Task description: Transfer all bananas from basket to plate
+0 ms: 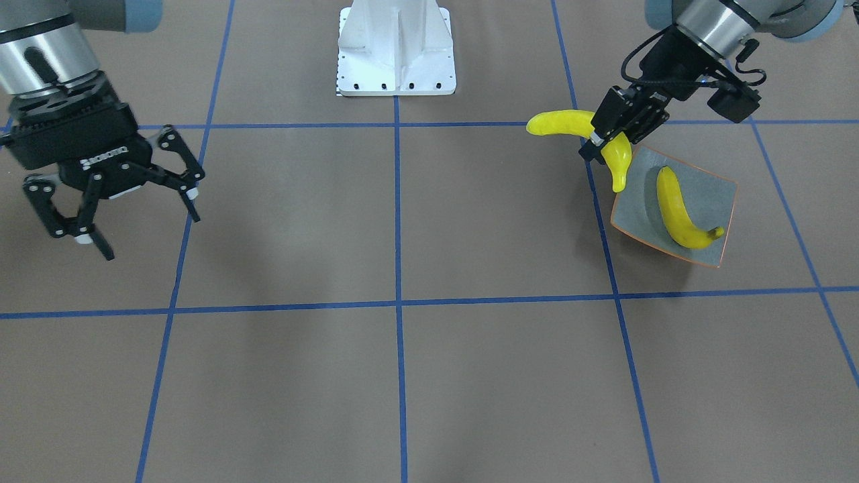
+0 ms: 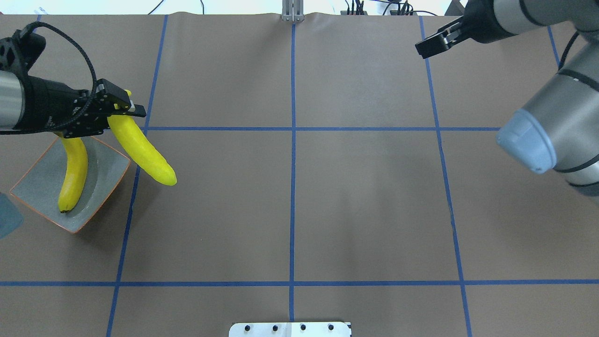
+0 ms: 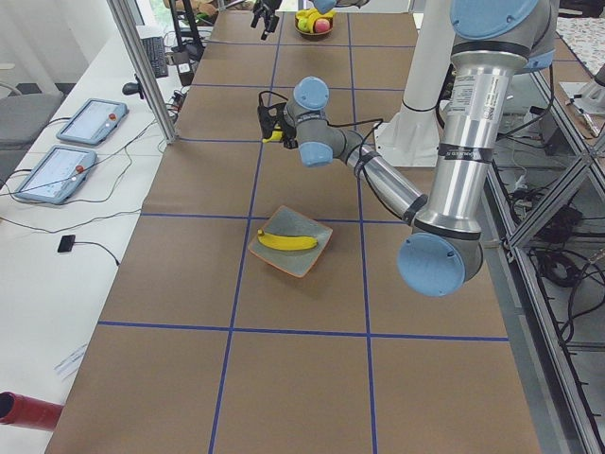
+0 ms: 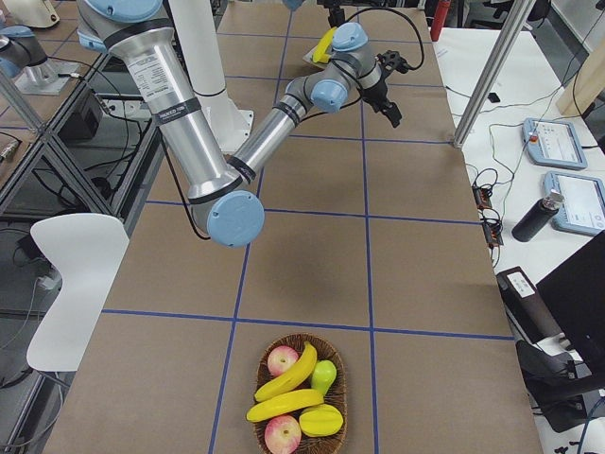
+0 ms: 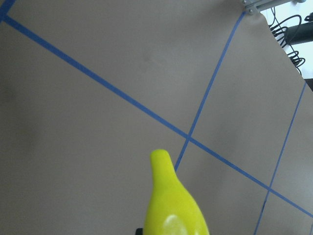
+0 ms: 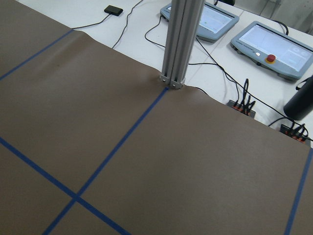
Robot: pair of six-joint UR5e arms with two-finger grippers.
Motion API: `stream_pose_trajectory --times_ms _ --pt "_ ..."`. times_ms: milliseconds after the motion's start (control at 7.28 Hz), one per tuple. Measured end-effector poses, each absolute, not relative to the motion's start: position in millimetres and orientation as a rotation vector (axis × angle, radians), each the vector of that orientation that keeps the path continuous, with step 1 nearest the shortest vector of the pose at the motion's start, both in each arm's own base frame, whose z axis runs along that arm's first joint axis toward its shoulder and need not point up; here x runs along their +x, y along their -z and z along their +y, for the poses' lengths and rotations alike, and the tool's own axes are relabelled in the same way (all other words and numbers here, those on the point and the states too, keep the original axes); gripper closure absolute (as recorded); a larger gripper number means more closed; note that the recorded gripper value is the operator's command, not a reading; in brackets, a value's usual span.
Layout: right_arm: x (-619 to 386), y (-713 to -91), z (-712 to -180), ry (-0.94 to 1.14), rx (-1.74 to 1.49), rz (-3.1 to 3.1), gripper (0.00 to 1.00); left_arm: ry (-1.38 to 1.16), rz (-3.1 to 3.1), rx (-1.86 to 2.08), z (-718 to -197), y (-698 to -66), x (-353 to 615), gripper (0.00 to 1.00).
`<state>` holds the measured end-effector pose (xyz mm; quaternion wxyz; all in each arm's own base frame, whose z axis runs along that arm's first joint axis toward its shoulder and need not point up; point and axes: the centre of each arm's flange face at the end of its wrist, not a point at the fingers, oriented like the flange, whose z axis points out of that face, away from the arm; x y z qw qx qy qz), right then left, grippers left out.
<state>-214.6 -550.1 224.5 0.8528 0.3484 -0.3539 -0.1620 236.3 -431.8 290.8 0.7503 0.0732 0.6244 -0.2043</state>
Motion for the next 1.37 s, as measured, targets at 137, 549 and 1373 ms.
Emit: stream_pose_trajectory --times_ms 137,549,1373 --pt "-185 -250 -565 0.377 0.714 -0.719 0.00 0.422 1.349 0.233 -430 -307 228 1.00" --pt "-95 -329 -600 0.501 0.679 -0.641 0.00 0.401 1.257 0.467 -433 -340 209 1.00" --pt "-19 -398 -597 0.570 0.649 -0.621 0.00 0.354 1.214 0.747 -413 -432 184 1.00"
